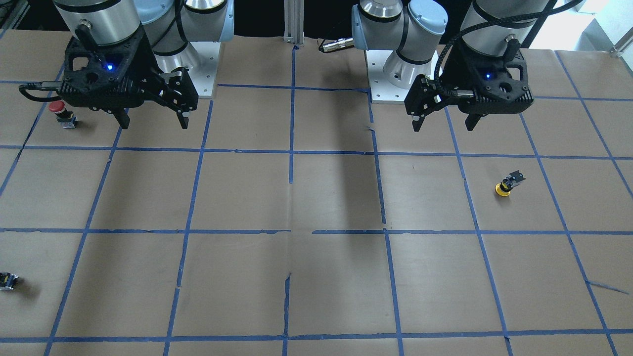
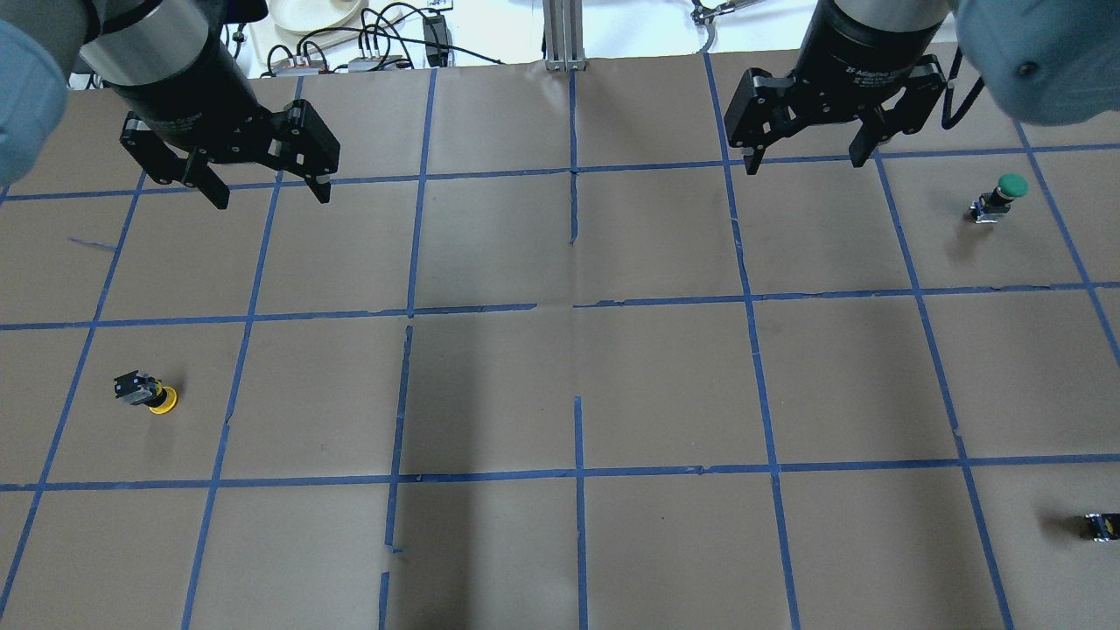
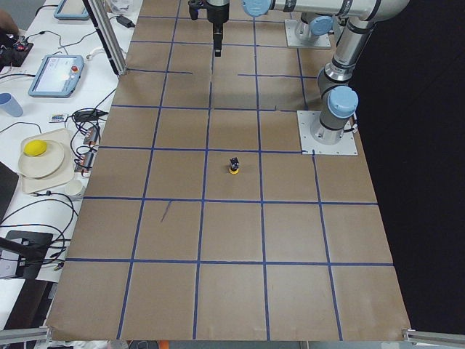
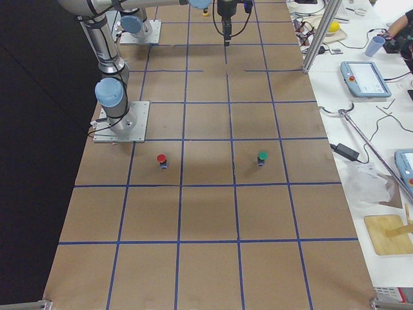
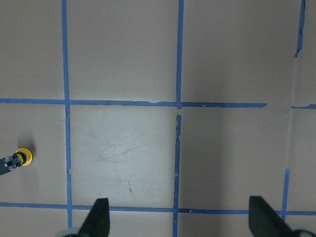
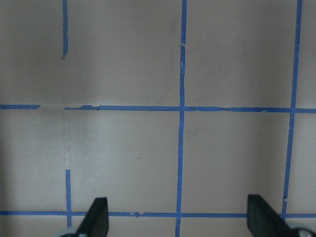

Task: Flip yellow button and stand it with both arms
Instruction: 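Move the left gripper down toward the yellow-capped button lying on its side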

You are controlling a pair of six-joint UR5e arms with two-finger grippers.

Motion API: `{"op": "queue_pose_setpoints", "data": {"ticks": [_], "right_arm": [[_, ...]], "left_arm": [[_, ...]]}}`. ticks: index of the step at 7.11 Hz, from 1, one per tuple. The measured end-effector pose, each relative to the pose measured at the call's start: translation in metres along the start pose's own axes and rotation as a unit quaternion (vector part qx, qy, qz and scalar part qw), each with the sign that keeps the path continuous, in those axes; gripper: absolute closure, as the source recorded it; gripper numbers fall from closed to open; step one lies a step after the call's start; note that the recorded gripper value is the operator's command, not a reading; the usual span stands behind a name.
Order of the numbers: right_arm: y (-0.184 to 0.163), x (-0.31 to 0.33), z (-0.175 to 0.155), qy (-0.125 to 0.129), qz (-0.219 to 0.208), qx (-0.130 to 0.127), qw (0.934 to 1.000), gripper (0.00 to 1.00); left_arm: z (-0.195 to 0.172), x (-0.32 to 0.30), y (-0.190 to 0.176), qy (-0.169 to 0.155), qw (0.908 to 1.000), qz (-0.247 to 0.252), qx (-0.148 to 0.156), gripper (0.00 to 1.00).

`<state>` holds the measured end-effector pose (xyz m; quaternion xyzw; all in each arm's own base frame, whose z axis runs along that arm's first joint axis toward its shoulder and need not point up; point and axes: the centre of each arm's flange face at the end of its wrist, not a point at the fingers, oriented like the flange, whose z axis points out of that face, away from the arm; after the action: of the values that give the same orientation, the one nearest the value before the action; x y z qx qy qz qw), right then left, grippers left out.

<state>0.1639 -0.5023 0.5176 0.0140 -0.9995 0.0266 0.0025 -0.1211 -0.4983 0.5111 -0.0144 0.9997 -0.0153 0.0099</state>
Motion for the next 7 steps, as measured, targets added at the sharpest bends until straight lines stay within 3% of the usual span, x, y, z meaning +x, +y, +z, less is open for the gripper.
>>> {"op": "queue_pose_setpoints", "data": {"ticks": [2, 4, 7], "right_arm": [[0.000, 0.000, 0.000, 0.000, 0.000, 0.000, 1.0000, 0.00], [0.000, 0.000, 0.000, 0.000, 0.000, 0.000, 1.0000, 0.00], [0.000, 0.000, 0.000, 0.000, 0.000, 0.000, 1.0000, 0.00]], "left_arm": [[0.007, -0.003, 0.004, -0.003, 0.9999, 0.005, -0.012, 0.00], [0.024, -0.033, 0.005, -0.009, 0.9990, 0.007, -0.044, 0.00], [0.083, -0.125, -0.003, -0.014, 0.9959, -0.049, -0.075, 0.00]]}}
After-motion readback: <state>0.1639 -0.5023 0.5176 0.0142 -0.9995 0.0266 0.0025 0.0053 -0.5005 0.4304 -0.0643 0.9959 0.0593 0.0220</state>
